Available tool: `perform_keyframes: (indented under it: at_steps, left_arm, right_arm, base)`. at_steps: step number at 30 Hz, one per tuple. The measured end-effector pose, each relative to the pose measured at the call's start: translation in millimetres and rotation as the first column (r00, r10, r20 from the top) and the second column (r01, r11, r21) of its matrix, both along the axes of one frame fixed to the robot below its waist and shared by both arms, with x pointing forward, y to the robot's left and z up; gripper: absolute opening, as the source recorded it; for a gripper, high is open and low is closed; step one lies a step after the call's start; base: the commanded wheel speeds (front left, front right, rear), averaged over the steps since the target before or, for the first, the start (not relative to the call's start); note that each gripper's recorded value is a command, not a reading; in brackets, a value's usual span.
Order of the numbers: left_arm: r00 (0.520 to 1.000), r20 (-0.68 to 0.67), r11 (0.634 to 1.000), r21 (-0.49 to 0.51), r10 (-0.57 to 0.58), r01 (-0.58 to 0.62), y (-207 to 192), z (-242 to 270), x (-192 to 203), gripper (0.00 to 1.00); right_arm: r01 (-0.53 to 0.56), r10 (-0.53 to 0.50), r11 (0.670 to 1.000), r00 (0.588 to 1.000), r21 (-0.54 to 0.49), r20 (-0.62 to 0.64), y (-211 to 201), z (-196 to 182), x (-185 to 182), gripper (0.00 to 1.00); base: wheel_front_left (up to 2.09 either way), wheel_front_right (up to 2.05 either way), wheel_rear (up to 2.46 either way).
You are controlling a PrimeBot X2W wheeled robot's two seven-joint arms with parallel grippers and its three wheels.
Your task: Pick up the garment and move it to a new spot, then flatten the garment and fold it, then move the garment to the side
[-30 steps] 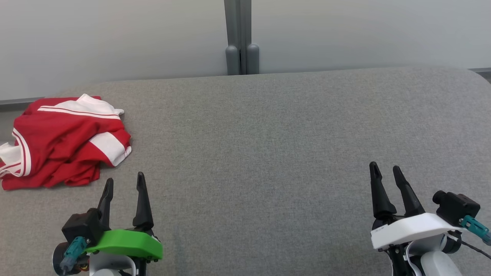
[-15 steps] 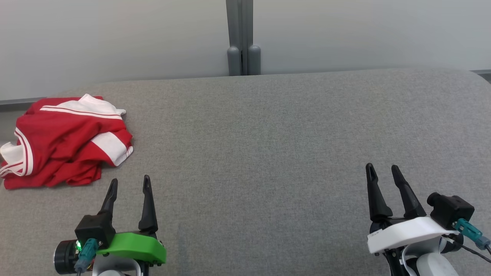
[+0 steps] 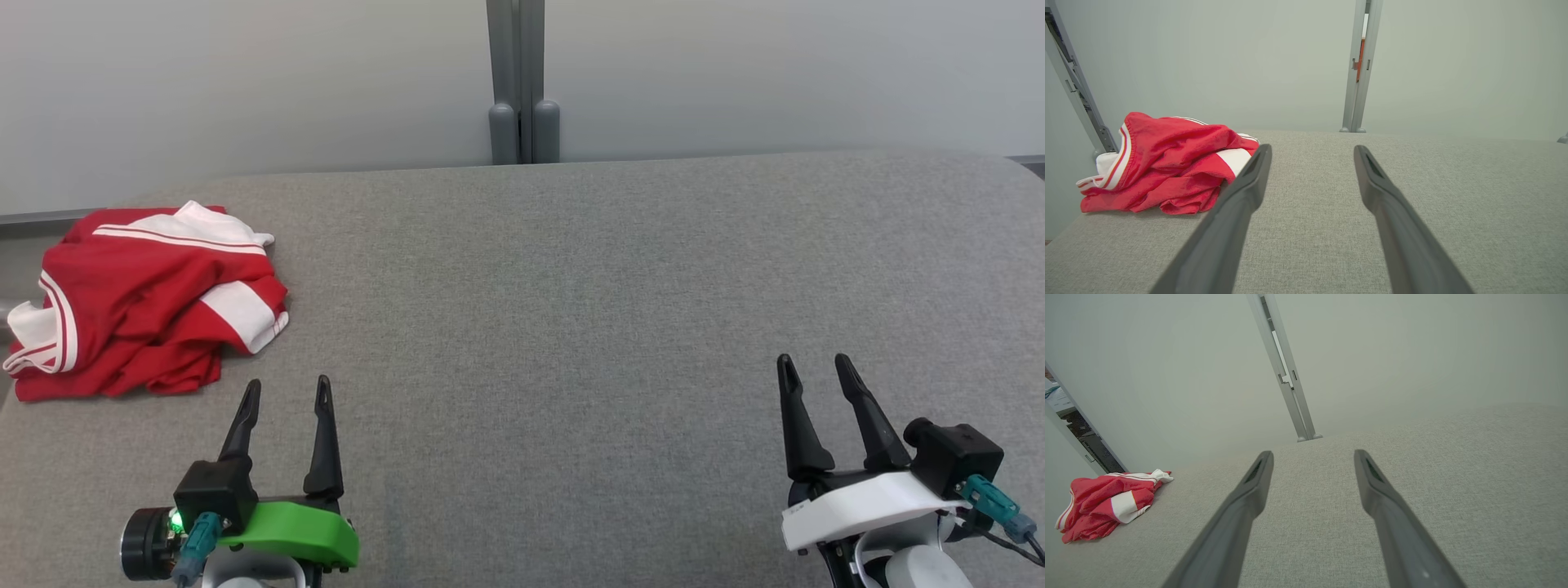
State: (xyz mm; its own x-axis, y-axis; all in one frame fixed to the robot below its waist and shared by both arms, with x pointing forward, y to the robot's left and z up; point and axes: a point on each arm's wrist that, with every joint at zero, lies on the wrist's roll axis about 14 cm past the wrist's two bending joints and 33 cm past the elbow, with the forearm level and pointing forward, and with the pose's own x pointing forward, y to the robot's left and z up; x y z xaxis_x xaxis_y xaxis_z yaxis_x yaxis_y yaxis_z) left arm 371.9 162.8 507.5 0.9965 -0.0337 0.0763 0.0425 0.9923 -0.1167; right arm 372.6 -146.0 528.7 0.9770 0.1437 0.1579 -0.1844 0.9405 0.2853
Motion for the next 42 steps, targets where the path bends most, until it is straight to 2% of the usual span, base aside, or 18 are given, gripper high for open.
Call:
perform_keyframes:
  at_steps: [31,42]
  left_arm:
    - [1.000,-0.018,1.000,-0.010,0.016,-0.016,4,-6,-4,1.00]
    - [0.995,-0.026,0.996,-0.005,0.094,-0.094,32,-9,-15,1.00]
  right_arm:
    - [-0.014,0.014,1.000,1.000,-0.002,-0.020,4,-8,-1,1.00]
    - [-0.073,0.073,0.997,0.997,0.008,-0.029,25,-10,5,1.00]
  base:
    - [0.00,0.00,0.00]
    - [0.00,0.00,0.00]
